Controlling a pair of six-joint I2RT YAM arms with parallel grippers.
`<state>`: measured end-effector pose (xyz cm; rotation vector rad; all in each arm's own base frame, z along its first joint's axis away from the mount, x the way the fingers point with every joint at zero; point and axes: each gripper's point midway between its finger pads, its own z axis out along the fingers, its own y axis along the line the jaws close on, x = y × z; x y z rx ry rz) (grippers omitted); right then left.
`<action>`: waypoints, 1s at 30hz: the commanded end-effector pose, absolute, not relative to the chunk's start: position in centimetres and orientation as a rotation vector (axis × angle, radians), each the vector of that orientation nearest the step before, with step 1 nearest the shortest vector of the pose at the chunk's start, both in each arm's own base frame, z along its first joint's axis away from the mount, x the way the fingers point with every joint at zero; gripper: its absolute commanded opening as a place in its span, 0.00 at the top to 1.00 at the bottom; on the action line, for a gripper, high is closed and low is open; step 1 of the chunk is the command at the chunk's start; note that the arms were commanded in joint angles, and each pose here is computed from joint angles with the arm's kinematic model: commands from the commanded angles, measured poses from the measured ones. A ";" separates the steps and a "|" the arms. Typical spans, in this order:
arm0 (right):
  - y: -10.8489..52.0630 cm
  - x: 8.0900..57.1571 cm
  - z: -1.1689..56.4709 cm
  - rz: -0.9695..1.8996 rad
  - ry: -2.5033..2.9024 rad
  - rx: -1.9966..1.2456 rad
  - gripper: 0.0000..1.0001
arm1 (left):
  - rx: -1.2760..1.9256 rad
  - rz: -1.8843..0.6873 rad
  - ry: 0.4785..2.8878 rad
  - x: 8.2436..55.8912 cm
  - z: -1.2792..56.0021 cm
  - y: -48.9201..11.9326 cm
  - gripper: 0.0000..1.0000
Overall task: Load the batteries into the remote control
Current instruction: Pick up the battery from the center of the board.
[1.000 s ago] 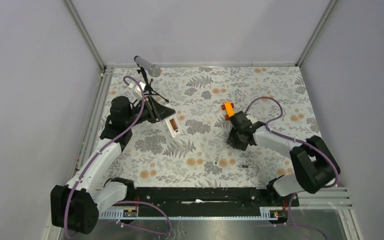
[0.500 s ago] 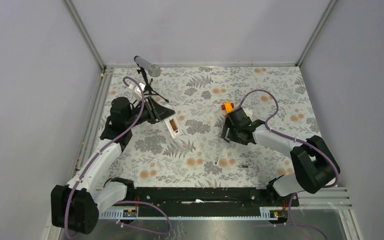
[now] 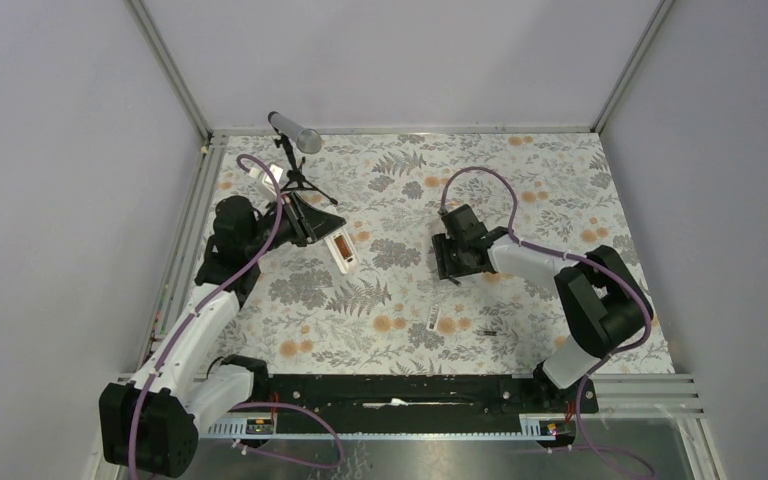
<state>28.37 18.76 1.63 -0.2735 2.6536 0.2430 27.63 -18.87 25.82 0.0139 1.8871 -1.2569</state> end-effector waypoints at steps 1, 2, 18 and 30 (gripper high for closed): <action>18.4 29.0 2.2 0.137 2.614 -0.397 0.45 | 0.035 -1.233 1.834 27.8 26.8 -18.5 1.00; 18.4 29.0 2.2 0.131 2.617 -0.404 0.47 | 0.034 -1.234 1.836 27.8 26.8 -18.5 1.00; 18.5 27.4 1.4 0.008 2.693 -0.568 0.64 | 0.023 -1.273 1.821 28.0 27.1 -18.6 1.00; 19.6 28.8 1.8 0.026 2.676 -0.459 0.90 | 0.036 -1.299 1.877 28.0 25.9 -19.0 1.00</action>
